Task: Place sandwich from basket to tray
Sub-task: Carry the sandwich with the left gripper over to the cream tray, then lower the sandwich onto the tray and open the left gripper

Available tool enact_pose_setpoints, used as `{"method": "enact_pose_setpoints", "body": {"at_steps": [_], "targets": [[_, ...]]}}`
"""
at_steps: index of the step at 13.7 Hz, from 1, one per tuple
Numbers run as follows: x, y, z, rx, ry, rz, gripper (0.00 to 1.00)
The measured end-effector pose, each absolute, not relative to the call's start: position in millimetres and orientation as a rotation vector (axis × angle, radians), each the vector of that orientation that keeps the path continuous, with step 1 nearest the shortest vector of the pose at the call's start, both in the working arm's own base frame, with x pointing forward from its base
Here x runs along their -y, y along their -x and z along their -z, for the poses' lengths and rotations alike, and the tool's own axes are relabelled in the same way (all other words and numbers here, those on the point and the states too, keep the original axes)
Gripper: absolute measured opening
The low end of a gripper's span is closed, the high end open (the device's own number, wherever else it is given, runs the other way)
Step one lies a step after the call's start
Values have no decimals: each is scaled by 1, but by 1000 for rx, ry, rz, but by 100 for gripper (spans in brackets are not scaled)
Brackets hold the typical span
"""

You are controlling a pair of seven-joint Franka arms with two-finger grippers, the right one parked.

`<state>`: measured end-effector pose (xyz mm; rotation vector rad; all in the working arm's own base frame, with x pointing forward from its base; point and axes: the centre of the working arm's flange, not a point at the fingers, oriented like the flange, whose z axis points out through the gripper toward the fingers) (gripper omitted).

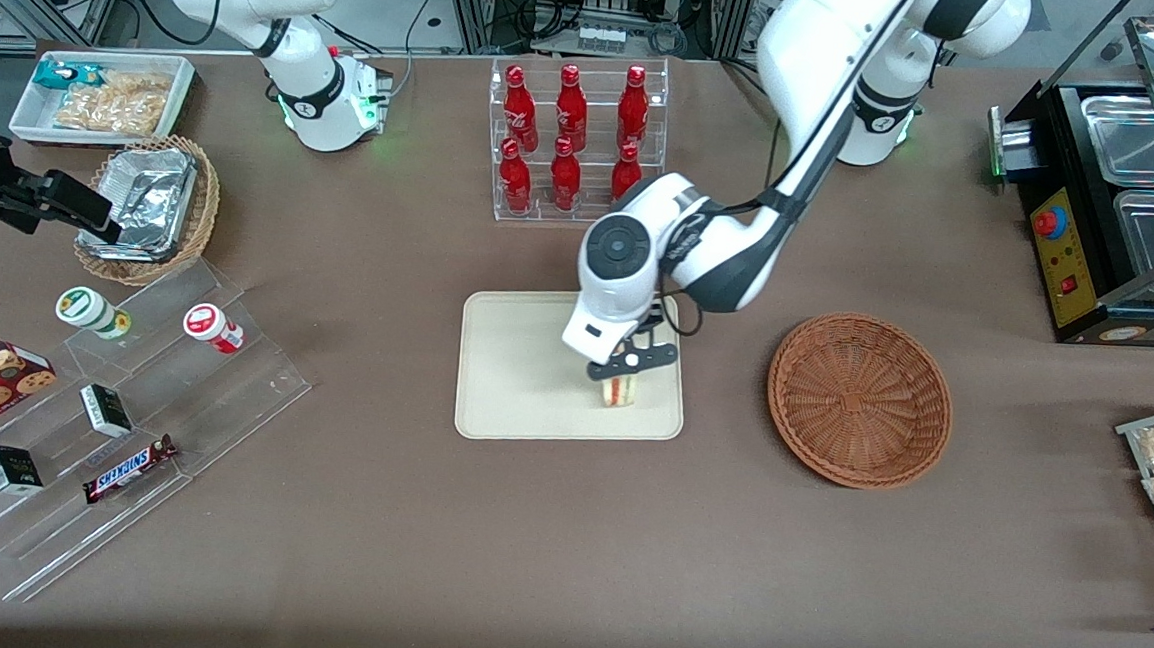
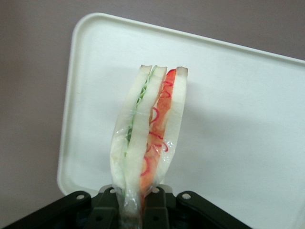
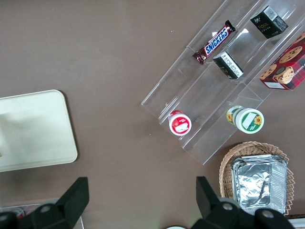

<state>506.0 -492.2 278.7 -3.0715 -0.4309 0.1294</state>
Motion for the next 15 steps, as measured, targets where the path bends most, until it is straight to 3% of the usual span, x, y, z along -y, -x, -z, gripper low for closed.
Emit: {"method": "enact_pose_setpoints", "body": {"at_steps": [12, 15], "targets": [[542, -497, -237, 435, 3074, -132, 19], [544, -499, -242, 437, 3084, -121, 44]]}}
